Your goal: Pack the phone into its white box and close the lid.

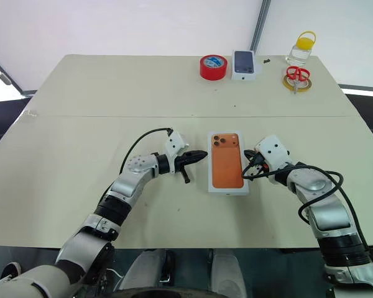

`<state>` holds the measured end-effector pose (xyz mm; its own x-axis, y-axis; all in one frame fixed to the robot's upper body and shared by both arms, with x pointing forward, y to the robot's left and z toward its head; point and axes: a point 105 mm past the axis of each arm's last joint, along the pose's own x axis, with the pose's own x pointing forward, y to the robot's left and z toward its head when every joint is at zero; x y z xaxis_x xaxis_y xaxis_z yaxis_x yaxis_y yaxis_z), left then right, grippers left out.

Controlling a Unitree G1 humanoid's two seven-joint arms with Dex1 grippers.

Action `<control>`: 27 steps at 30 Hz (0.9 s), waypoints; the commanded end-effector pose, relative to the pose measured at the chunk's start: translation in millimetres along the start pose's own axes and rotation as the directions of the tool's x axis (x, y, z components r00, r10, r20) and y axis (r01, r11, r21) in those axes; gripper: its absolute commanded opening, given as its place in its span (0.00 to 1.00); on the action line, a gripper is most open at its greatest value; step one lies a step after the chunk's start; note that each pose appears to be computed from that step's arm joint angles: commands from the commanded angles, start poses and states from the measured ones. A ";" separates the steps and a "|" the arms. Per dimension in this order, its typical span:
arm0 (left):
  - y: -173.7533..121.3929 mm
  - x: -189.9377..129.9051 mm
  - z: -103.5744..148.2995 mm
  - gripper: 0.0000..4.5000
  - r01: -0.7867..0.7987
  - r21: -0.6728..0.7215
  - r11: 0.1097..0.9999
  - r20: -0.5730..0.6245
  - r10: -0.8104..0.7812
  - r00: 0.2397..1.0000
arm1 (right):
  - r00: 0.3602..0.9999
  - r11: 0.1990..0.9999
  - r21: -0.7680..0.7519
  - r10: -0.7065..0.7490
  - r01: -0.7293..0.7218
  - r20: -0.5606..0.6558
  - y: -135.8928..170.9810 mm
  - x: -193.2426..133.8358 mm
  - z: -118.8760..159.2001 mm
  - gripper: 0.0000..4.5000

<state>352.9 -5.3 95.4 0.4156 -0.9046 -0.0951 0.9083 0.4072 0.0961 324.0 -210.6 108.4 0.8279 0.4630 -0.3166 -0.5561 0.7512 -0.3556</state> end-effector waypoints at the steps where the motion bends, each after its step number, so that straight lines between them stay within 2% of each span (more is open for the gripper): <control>1: 0.5 7.6 17.6 0.00 0.002 0.050 0.999 0.053 -0.005 0.999 | 0.999 0.999 -0.040 -0.003 0.005 0.045 0.3 5.6 14.7 0.00; 9: 5.2 11.2 21.1 0.00 -0.018 0.041 0.999 0.068 0.015 0.998 | 0.998 0.997 -0.057 -0.050 0.052 0.032 -5.4 20.2 15.1 0.00; 16: 11.7 9.2 12.3 0.00 -0.051 0.039 0.998 0.031 0.050 0.998 | 0.998 0.994 -0.102 -0.053 0.050 -0.024 -3.6 26.1 4.8 0.00; 20: 28.5 -2.3 10.7 0.00 -0.123 0.043 0.992 0.031 0.121 0.992 | 0.992 0.985 -0.138 -0.111 0.102 -0.061 -15.7 21.9 -3.1 0.00; 23: 40.4 -9.1 23.5 0.00 -0.178 0.052 0.983 0.082 0.173 0.981 | 0.985 0.977 -0.132 -0.173 0.168 -0.025 -32.1 15.5 4.6 0.00; 27: 47.6 -6.5 58.5 0.00 -0.204 0.033 0.978 0.203 0.193 0.960 | 0.975 0.992 0.014 -0.124 0.123 0.186 -31.2 4.5 45.7 0.00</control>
<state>390.9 21.7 124.6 0.5872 -0.8094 0.0080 0.8032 0.5839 0.1184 350.1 -221.6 122.9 0.8965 0.3777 -0.2316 -0.4412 0.8086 -0.3892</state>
